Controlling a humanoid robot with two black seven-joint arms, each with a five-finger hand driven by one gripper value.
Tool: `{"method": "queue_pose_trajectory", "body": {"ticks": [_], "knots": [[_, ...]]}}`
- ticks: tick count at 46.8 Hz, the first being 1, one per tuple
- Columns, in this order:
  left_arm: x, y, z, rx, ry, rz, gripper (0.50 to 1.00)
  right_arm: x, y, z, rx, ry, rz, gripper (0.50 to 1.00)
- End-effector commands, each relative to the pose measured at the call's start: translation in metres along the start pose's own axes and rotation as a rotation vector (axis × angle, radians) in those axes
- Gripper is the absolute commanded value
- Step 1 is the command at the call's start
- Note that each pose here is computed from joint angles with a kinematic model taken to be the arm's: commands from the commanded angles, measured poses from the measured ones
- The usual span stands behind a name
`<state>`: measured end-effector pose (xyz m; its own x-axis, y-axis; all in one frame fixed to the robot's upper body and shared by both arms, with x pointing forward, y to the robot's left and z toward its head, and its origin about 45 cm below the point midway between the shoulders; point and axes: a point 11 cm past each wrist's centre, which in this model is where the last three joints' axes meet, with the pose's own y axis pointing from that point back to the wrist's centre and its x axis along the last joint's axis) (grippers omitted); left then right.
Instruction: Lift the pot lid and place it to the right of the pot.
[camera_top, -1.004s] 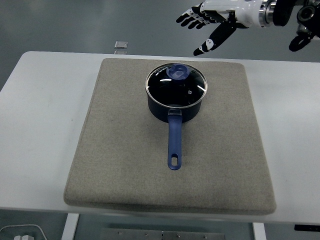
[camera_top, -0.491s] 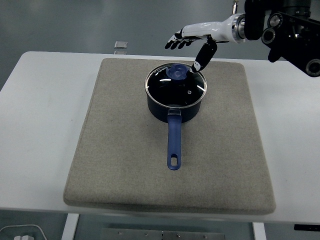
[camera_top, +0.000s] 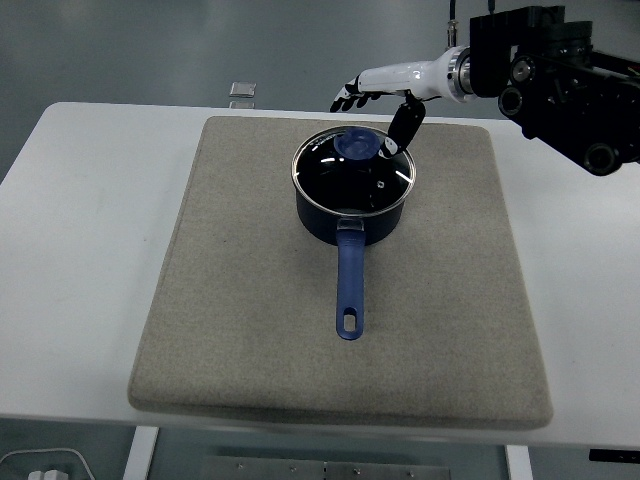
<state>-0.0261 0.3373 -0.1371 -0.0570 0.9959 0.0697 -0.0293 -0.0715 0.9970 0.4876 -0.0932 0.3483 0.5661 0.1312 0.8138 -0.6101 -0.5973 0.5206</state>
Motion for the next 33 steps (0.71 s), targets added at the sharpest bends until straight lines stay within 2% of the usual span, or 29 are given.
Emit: {"method": "queue_pose_trajectory", "body": {"ticks": [1, 18, 20, 33], "knots": [[-0.0003, 0.0, -0.0001, 0.0, 0.0, -0.001, 1.0, -0.0019, -0.0016, -0.001, 0.001, 0.004, -0.002, 0.893], [0.0002, 0.0, -0.0002, 0.0, 0.0, 0.001, 1.0, -0.0109, -0.0048, 0.0007, -0.001, 0.034, -0.03, 0.85], [0.0002, 0.0, -0.0002, 0.0, 0.0, 0.001, 1.0, -0.0112, -0.0052, 0.0, 0.0, 0.038, -0.031, 0.834], [0.0002, 0.0, -0.0002, 0.0, 0.001, 0.001, 1.0, -0.0098, -0.0047, -0.0011, 0.005, 0.04, -0.029, 0.813]]}}
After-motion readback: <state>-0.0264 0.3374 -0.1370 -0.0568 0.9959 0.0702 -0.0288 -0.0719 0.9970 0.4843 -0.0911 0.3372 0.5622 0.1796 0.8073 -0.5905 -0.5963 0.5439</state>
